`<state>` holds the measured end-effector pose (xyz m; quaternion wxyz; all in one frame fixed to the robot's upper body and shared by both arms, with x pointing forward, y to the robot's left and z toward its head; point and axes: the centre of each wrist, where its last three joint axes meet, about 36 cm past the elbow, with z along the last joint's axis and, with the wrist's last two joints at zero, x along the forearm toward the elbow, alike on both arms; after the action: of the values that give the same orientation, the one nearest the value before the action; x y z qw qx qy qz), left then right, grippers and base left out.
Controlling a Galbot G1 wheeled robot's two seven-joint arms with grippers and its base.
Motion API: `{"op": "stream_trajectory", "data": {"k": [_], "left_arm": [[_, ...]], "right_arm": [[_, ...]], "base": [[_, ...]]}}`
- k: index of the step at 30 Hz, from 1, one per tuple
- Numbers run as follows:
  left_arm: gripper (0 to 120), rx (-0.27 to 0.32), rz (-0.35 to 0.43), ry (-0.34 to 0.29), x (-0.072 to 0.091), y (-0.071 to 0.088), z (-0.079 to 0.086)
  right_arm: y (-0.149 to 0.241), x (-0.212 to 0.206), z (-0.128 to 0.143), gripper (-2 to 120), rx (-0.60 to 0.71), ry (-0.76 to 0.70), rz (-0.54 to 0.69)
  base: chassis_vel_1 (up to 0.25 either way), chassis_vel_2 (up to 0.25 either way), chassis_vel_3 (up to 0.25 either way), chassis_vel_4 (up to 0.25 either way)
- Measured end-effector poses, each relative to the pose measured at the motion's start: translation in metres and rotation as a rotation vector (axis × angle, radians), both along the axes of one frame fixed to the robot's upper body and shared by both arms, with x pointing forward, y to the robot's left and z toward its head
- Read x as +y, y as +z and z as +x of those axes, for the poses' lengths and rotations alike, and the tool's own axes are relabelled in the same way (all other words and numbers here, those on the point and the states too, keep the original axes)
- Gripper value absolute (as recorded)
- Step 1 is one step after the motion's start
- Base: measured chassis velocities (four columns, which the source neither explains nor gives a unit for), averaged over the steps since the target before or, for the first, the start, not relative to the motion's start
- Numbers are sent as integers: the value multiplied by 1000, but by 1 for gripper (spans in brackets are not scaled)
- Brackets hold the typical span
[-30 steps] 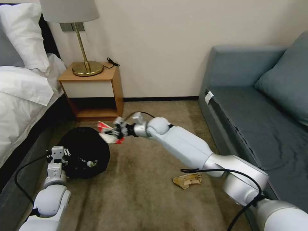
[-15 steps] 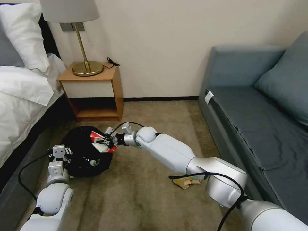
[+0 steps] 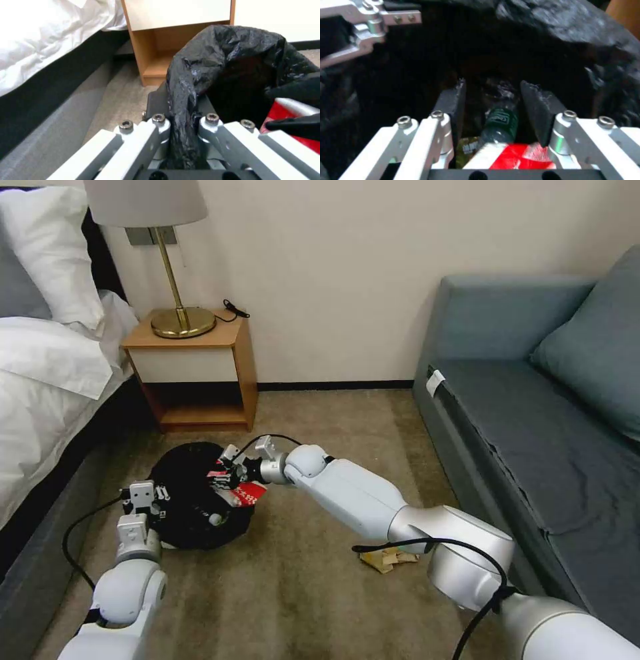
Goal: Pick up the trash bin, then pick up the garbage on the floor and place it into the trash bin.
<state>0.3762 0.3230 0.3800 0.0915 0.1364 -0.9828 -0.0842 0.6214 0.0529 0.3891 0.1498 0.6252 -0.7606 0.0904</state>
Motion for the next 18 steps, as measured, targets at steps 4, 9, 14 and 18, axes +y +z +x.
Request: {"op": "stream_trajectory", "data": {"k": [4,9,14,18], "left_arm": [[4,-4,-32,4,-2,1,2],[4,-6,-37,23,0,0,3],[4,-3,-12,43,9,-1,2],[4,-5,2,45,13,0,-1]], "right_arm": [[5,6,-4,47,-8,8,12],[40,30,-21,67,-22,55,64],[49,-9,-21,82,-16,38,24],[46,-68,-23,97,-16,-6,-36]], "base": [[0,0,0,0],[0,0,0,0],[0,0,0,0],[0,0,0,0]]}}
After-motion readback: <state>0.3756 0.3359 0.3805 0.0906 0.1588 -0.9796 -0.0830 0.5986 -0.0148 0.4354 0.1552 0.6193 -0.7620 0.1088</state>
